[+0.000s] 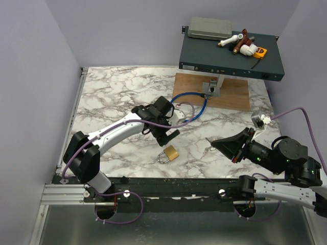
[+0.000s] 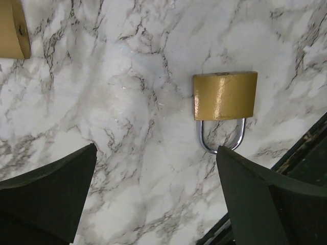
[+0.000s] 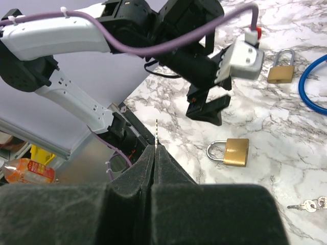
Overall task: Unlock with the key
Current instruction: Move the lock to the center of the board.
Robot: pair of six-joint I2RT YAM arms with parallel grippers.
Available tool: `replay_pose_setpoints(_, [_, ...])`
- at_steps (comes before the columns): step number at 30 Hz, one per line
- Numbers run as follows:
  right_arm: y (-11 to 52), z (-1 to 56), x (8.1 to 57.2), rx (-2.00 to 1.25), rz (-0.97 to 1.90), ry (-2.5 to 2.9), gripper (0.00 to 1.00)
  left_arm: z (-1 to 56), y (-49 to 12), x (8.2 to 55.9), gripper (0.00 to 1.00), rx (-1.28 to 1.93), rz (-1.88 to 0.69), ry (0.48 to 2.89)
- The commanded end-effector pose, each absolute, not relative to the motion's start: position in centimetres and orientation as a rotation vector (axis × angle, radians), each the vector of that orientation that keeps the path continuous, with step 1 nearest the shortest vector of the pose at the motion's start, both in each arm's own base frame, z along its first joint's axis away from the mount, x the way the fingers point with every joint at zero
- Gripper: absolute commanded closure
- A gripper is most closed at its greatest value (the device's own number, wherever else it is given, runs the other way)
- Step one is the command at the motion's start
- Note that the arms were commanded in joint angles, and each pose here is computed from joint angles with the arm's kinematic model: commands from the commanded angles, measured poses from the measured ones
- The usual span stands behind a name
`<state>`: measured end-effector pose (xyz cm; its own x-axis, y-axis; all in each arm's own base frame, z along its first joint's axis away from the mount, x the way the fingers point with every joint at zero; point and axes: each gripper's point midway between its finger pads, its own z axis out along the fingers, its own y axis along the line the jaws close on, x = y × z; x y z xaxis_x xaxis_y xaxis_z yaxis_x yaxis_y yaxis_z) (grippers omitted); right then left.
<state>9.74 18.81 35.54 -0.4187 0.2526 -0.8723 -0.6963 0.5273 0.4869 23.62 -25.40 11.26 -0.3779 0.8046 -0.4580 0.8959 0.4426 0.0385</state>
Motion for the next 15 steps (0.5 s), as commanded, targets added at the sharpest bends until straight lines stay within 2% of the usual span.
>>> replay_pose_setpoints(1, [18.5, 36.1, 10.2, -0.374, 1.074, 1.679, 0.99, 10.7, -26.5, 22.0, 0.02, 1.158, -0.567, 2.506])
replay_pose_setpoints(5, [18.5, 36.3, 10.2, -0.374, 1.075, 1.677, 0.99, 9.3, -27.1, 22.4, 0.02, 1.043, -0.572, 2.519])
replay_pose_setpoints(10, [18.1, 36.0, 10.3, -0.359, 1.064, 1.687, 0.99, 11.4, -28.8, 23.0, 0.02, 0.934, -0.640, 2.426])
replay_pose_setpoints(13, [18.1, 35.5, 10.3, -0.354, 1.058, 1.700, 0.99, 11.4, -28.9, 23.8, 0.02, 0.878, -0.656, 2.488])
replay_pose_setpoints(15, [18.3, 35.3, 10.4, -0.355, 1.053, 1.708, 0.99, 12.0, -28.7, 23.7, 0.02, 0.880, -0.776, 2.475])
